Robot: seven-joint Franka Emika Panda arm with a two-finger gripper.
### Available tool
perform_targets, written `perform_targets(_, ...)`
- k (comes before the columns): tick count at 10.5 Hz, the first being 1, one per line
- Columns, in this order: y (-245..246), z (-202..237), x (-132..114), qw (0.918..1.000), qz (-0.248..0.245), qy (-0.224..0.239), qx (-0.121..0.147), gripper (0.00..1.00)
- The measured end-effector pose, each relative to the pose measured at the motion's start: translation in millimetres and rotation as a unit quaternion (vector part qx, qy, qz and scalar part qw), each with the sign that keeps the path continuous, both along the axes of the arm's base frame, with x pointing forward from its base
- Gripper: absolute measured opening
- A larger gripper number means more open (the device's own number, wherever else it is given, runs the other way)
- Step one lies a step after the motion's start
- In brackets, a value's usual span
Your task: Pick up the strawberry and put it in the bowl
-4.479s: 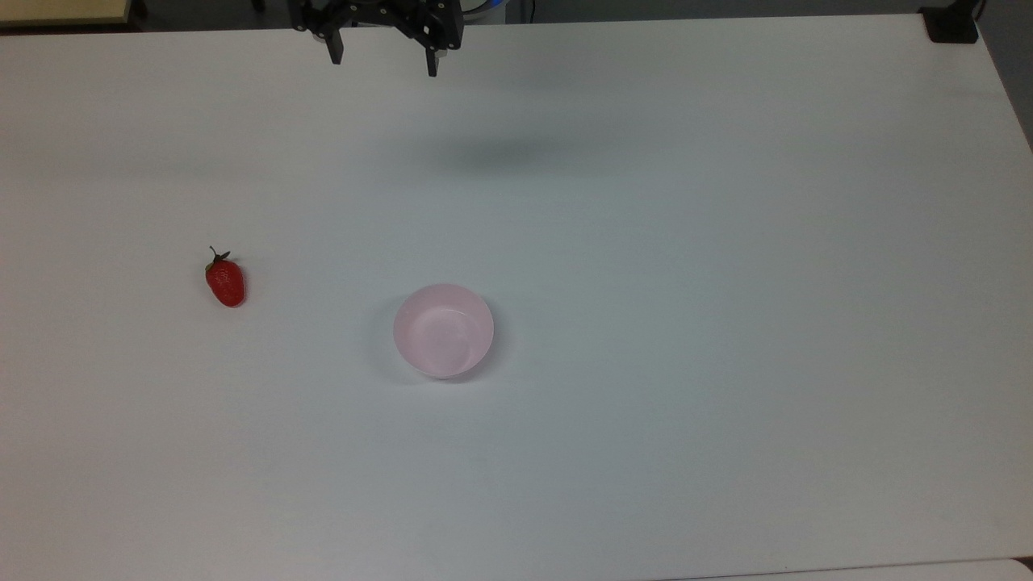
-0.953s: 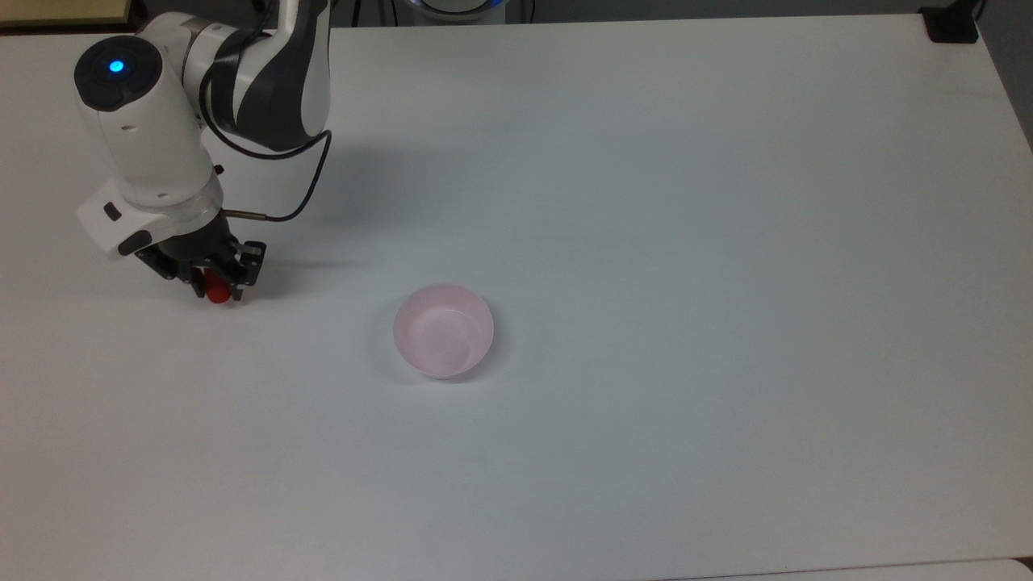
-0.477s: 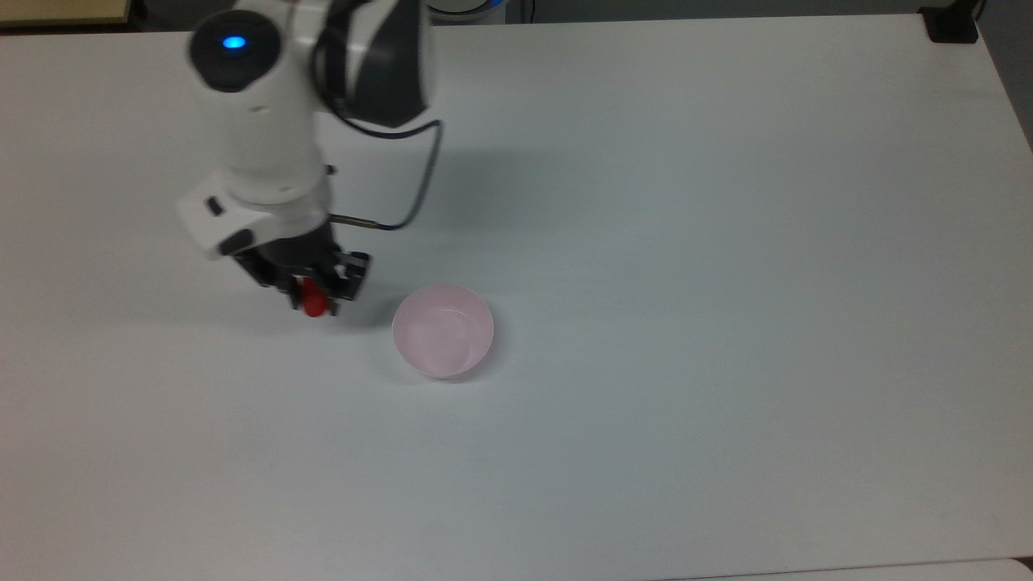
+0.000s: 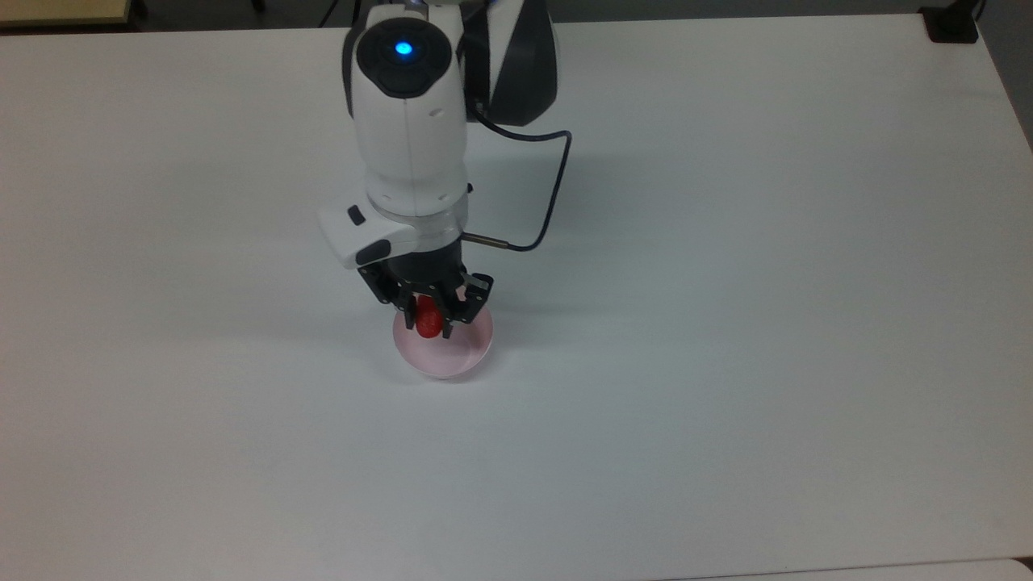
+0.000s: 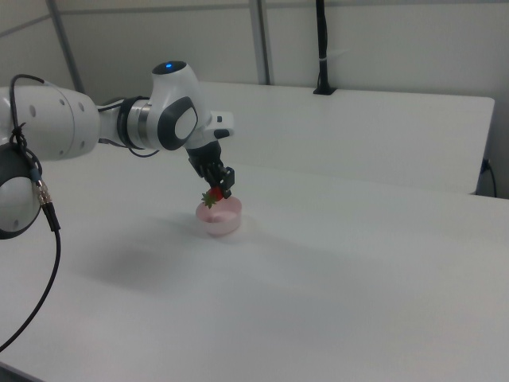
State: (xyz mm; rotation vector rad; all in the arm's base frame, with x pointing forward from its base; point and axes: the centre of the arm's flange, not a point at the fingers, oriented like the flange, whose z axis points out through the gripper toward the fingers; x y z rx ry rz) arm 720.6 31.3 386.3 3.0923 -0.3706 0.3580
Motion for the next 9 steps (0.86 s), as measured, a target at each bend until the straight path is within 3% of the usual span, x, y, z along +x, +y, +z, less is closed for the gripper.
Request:
perform_targets(1,4.2,-5.2,1.4,1.0000,-0.001,-0.002,0.001,0.42)
perform_targets(3,5.2,0.2,2.1,1.0000,0.000,-0.007,0.002,0.70)
perform_targets(5,12.9,25.2,-8.1,0.9997,0.015,0.020,-0.005,0.99)
perform_targets(9,36.4,132.2,-78.0,0.9918,0.046,0.117,-0.023,1.00)
